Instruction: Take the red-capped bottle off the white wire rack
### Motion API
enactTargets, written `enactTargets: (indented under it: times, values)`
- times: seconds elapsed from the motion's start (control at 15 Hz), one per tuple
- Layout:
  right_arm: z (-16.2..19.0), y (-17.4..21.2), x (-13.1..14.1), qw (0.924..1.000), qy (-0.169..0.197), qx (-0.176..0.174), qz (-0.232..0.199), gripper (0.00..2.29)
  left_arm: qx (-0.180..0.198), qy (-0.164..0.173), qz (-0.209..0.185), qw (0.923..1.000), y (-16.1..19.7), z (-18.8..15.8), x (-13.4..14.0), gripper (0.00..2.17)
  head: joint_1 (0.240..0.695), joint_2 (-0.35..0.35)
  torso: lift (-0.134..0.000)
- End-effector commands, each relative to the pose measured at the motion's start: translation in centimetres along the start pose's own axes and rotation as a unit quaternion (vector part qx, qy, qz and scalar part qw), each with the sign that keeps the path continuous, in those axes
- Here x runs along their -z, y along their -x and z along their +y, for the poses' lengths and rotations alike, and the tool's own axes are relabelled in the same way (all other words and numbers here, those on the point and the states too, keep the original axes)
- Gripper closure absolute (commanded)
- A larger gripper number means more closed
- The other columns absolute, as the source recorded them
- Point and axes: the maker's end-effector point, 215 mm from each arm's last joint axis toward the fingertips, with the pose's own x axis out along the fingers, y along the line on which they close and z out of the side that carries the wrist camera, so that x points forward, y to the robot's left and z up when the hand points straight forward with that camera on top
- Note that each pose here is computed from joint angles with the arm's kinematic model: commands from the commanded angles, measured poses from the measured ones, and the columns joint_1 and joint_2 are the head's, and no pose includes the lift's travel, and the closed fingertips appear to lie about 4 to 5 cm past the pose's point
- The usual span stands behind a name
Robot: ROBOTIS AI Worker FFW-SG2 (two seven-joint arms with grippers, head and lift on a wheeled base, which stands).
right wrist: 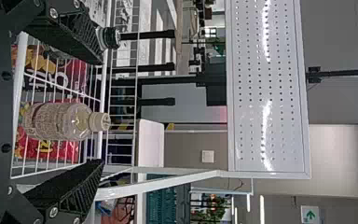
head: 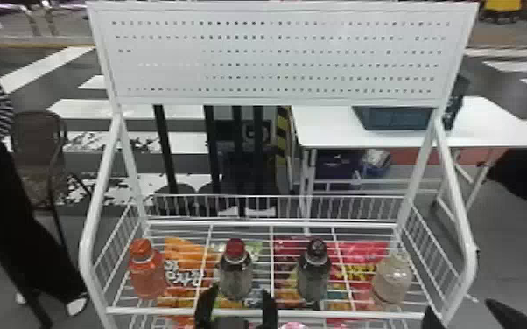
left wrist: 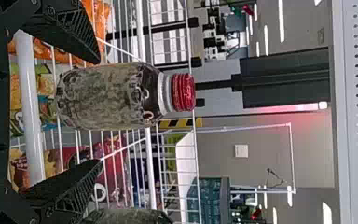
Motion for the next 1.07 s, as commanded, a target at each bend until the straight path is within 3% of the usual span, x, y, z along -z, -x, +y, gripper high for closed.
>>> enactTargets:
  times: [0.0,0.47,0.8,0.87,0.93,1.0]
  values:
    - [-0.1,0.2,0.1,1.0000,0.001,0.001,0.000,0.14,-0.014,-0.006,-0.001,0.9999,-0.8,0.5,0.1,0.14,0.499,0.000,0.000]
    - [-0.3,0.2,-0.3,1.0000,0.006,0.003,-0.002,0.14,-0.021,0.009,-0.014,0.9996,-3.5,1.8,-2.2,0.14,0.499,0.000,0.000]
    - [-0.9,0.6,-0.4,0.9999,0.009,0.007,0.000,0.14,-0.009,0.009,0.005,0.9999,-6.0,0.6,-0.8,0.14,0.499,0.000,0.000]
    - [-1.1,0.8,-0.3,0.9999,0.010,0.010,0.002,0.14,-0.010,0.013,0.007,0.9998,-6.3,1.0,-0.6,0.25,0.499,0.000,0.000]
    - [-1.5,0.9,-0.2,0.9999,0.011,0.012,0.003,0.14,-0.011,0.017,0.004,0.9998,-6.5,1.3,-0.8,0.69,0.499,0.000,0.000]
    - [-1.7,0.9,0.1,0.9998,0.011,0.014,0.005,0.14,-0.012,0.019,0.000,0.9997,-6.5,1.3,-1.2,1.39,0.499,0.000,0.000]
